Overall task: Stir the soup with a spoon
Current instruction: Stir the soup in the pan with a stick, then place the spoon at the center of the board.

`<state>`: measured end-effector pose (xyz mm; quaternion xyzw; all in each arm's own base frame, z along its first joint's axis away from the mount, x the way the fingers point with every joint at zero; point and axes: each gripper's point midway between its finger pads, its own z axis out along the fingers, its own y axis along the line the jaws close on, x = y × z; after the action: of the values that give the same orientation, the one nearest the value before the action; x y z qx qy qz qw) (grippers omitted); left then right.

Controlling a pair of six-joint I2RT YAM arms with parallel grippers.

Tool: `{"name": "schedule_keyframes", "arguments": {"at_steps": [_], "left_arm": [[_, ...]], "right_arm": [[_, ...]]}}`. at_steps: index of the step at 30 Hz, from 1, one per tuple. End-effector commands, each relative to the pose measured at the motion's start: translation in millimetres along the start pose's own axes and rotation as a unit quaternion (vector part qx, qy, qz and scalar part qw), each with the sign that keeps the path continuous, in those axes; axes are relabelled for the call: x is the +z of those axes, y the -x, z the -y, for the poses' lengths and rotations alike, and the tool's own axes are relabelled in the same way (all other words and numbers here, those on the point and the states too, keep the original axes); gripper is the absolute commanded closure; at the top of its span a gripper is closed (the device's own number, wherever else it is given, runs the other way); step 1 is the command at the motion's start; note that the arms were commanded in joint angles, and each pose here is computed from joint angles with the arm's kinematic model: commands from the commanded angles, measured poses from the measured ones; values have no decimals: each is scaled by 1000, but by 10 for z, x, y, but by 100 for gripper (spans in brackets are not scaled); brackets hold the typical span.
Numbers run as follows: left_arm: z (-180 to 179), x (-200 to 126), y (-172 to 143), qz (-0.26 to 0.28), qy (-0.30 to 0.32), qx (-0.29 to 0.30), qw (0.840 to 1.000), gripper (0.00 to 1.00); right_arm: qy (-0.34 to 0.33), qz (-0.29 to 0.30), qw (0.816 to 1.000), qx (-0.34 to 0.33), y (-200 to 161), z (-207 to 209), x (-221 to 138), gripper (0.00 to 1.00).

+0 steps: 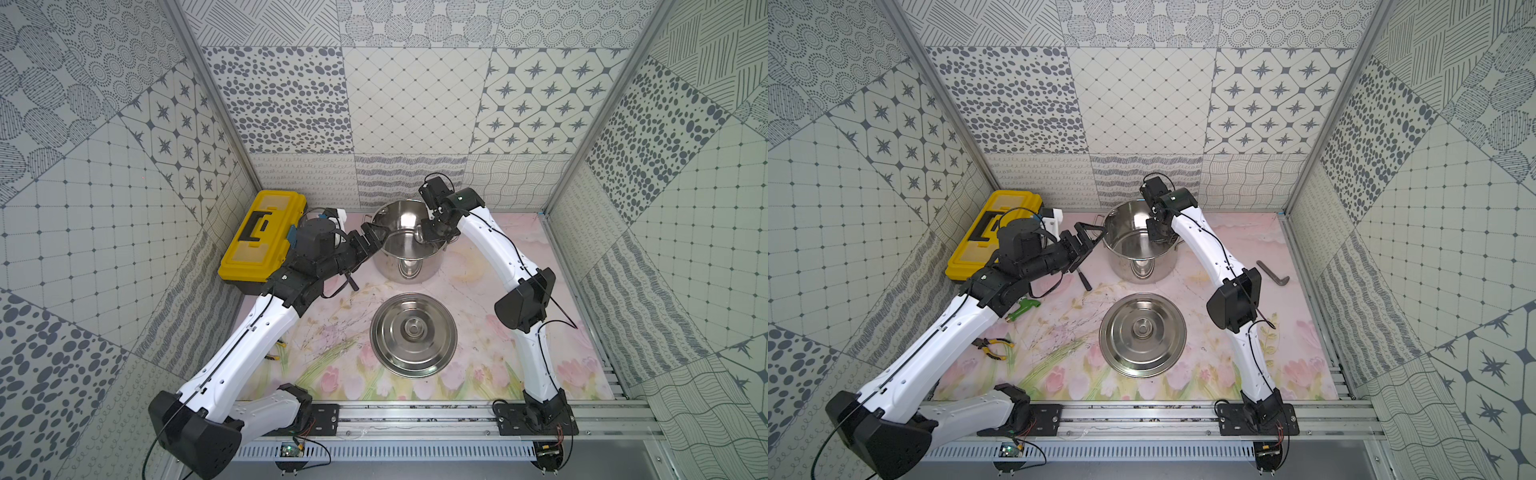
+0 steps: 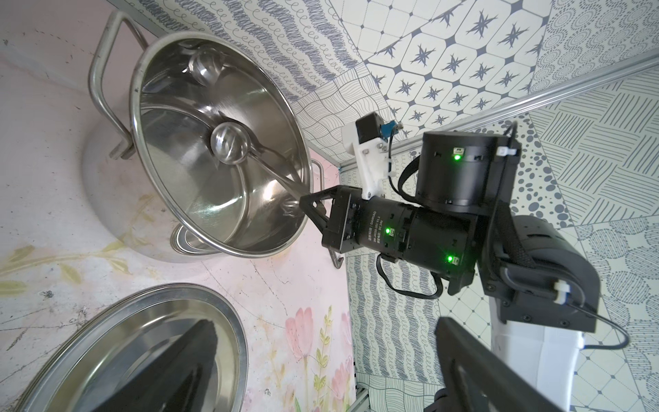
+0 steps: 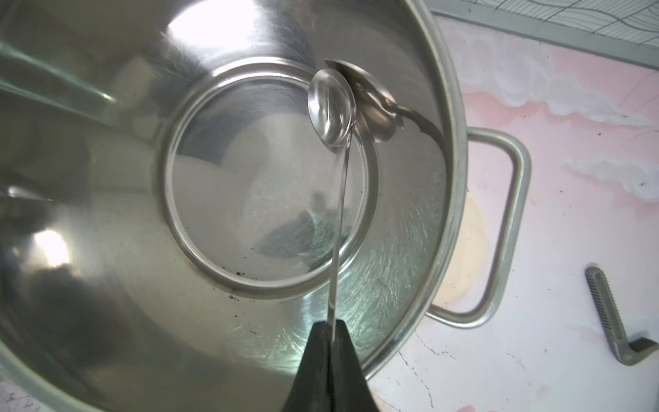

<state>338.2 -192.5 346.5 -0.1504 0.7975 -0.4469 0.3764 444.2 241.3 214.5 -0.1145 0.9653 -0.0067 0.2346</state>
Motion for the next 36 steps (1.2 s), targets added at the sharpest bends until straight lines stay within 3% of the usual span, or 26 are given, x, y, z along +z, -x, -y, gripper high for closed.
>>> {"name": "schedule_keyframes", "arguments": {"at_steps": [1,8,16,28,36], "left_arm": [[91,-1,35,4,-17,8,1000,1],[78,20,-4,0,-22,-1,1000,1],[143,21,-67,-4,-28,4,1000,1],[199,-176,-81,16,-27,14,999,1],[248,-255,-84,20,-30,16,999,1]], "right_arm": [[14,32,999,-10,-14,8,-324,100],[110,19,994,17,-299,-347,-484,100],[139,48,988,48,-126,-598,-609,100],[160,127,976,79,70,-262,-1342,100],[181,192,953,148,4,318,-1929,100]]}}
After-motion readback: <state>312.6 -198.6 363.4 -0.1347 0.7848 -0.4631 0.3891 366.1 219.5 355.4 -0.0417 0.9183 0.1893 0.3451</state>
